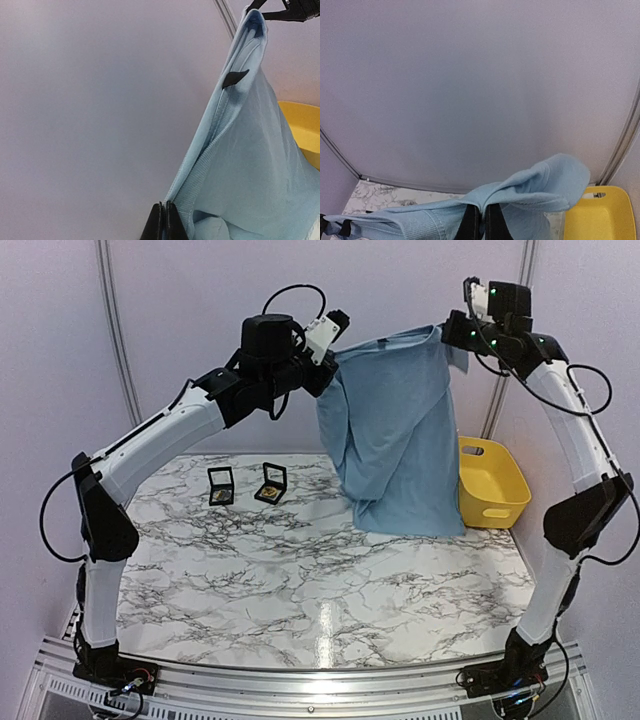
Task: Pin the brooch onto the clothing
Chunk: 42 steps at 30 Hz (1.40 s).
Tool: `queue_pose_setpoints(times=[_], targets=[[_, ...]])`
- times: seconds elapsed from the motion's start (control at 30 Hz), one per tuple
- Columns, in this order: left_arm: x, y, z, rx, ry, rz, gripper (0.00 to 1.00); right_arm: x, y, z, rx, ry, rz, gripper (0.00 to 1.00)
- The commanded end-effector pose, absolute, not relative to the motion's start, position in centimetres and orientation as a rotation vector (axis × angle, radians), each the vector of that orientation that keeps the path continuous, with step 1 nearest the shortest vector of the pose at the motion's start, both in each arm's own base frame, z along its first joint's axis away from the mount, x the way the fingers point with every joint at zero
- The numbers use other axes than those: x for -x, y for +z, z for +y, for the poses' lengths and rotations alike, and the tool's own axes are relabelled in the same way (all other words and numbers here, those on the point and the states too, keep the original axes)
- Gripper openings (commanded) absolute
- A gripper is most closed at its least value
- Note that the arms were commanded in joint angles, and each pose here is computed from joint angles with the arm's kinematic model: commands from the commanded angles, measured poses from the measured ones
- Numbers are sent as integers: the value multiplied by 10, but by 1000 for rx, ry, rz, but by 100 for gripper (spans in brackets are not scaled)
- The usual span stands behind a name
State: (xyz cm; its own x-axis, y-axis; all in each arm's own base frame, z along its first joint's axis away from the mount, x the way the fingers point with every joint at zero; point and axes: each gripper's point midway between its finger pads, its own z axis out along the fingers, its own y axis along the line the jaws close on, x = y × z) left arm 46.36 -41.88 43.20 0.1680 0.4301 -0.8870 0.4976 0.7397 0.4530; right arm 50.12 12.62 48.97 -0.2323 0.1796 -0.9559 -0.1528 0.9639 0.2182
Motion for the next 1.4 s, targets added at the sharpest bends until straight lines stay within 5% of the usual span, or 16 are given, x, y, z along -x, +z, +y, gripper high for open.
queue_pose_setpoints(times=[0.0, 0.17, 0.33, 0.6, 0.7, 0.77, 0.87, 0.97, 1.03, 1.2, 1.37], targets=[[-436, 568, -364, -557, 14, 1147, 0, -451, 609, 63, -139, 113, 1435, 0], [-433, 516, -384, -734, 76, 1206, 0, -417, 552, 47, -163, 63, 1526, 0], [-415, 400, -407, -1060, 110, 1389, 0, -380, 460, 48, -165, 120, 1707, 0], [-261, 190, -403, -1797, -220, 1683, 3, -300, 220, 117, -122, 294, 2384, 0], [-214, 139, -392, -1964, -381, 1805, 59, -264, 160, 129, -140, 379, 2583, 0], [-203, 124, -385, -1982, -416, 1895, 76, -249, 139, 129, -143, 392, 2647, 0], [-199, 131, -377, -1911, -472, 1953, 82, -242, 124, 111, -174, 267, 2681, 2], [-227, 149, -366, -1635, -530, 2073, 83, -237, 115, 102, -187, 201, 2737, 46], [-260, 155, -348, -1363, -539, 2195, 82, -239, 123, 84, -250, 72, 2731, 60], [-316, 139, -303, -756, -476, 2382, 80, -287, 220, 88, -224, 40, 2394, 63], [-334, 139, -265, -445, -370, 2331, 82, -300, 203, 245, 322, 338, 2325, 57]])
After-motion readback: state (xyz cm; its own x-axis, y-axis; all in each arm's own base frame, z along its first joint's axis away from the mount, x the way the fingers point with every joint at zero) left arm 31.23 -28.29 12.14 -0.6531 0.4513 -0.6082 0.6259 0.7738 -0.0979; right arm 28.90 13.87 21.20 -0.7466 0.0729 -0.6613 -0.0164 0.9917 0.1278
